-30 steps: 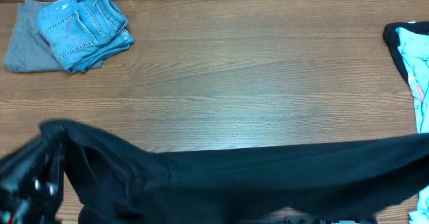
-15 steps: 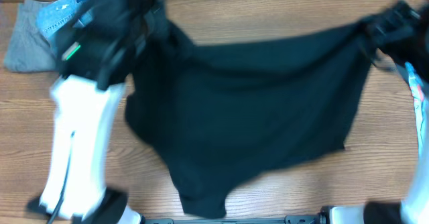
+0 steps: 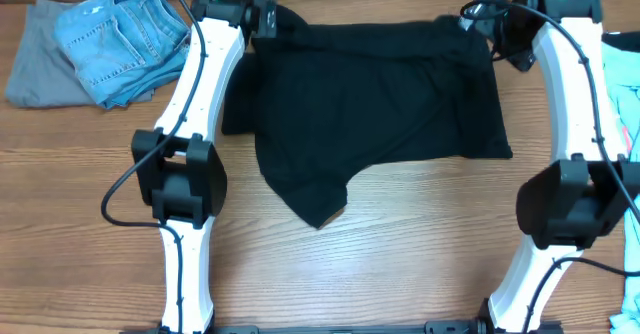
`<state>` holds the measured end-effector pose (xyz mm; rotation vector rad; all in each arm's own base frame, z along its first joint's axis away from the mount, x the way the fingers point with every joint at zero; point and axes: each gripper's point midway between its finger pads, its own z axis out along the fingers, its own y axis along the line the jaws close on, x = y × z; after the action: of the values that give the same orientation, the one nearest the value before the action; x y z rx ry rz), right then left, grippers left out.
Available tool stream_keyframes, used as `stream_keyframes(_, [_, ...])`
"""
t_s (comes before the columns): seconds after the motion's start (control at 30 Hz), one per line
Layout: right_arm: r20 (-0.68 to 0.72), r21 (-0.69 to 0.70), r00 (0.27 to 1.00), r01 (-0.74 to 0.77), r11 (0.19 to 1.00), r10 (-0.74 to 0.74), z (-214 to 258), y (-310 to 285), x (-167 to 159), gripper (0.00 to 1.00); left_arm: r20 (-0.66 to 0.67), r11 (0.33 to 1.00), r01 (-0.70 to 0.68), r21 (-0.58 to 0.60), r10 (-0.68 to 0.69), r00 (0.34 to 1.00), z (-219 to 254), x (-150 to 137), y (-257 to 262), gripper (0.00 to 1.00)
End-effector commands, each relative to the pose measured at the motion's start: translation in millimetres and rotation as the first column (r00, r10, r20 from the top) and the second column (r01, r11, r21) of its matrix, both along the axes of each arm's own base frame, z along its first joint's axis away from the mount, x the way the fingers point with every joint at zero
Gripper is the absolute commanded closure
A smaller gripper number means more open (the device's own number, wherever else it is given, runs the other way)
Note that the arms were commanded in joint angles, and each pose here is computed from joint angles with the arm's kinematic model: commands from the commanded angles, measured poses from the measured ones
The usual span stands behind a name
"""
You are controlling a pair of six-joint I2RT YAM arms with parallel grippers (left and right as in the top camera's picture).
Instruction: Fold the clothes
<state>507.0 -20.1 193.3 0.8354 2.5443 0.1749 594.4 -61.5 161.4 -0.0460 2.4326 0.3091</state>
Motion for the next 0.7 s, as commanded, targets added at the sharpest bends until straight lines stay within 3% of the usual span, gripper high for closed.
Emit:
stream_keyframes(0.0, [-0.011,-0.013,1.0,-0.023,1.0,0.023,10,-1,-9,0.0,0.008,1.0,0.02,0.016,-0.02,1.0,21,-9,-4,0.0])
stream_keyframes(0.17, [-0.067,-0.01,0.998,-0.022,1.0,0.021,19,0,-34,0.0,-0.079,0.999,0.052,0.017,-0.051,0.996,47,-51,-8,0.0])
stream_keyframes(0.27, [-0.112,-0.006,0.993,-0.023,1.0,0.022,24,1,-53,0.0,-0.159,0.99,0.121,-0.065,-0.13,0.979,62,-88,-26,0.0])
stream_keyframes(0.37, [-0.188,-0.002,0.982,-0.024,1.0,0.023,20,1,-73,0.0,-0.269,0.954,0.197,-0.226,-0.255,0.929,63,-132,-55,0.0])
stream_keyframes(0.5, [-0.256,0.002,0.966,-0.024,1.0,0.024,15,2,-89,0.0,-0.429,0.905,0.189,-0.382,-0.355,0.831,54,-187,-80,0.0])
stream_keyframes(0.67, [-0.276,-0.028,0.961,-0.017,0.999,0.009,14,-3,-93,0.0,-0.608,0.916,0.106,-0.388,-0.34,0.718,29,-233,-93,0.0])
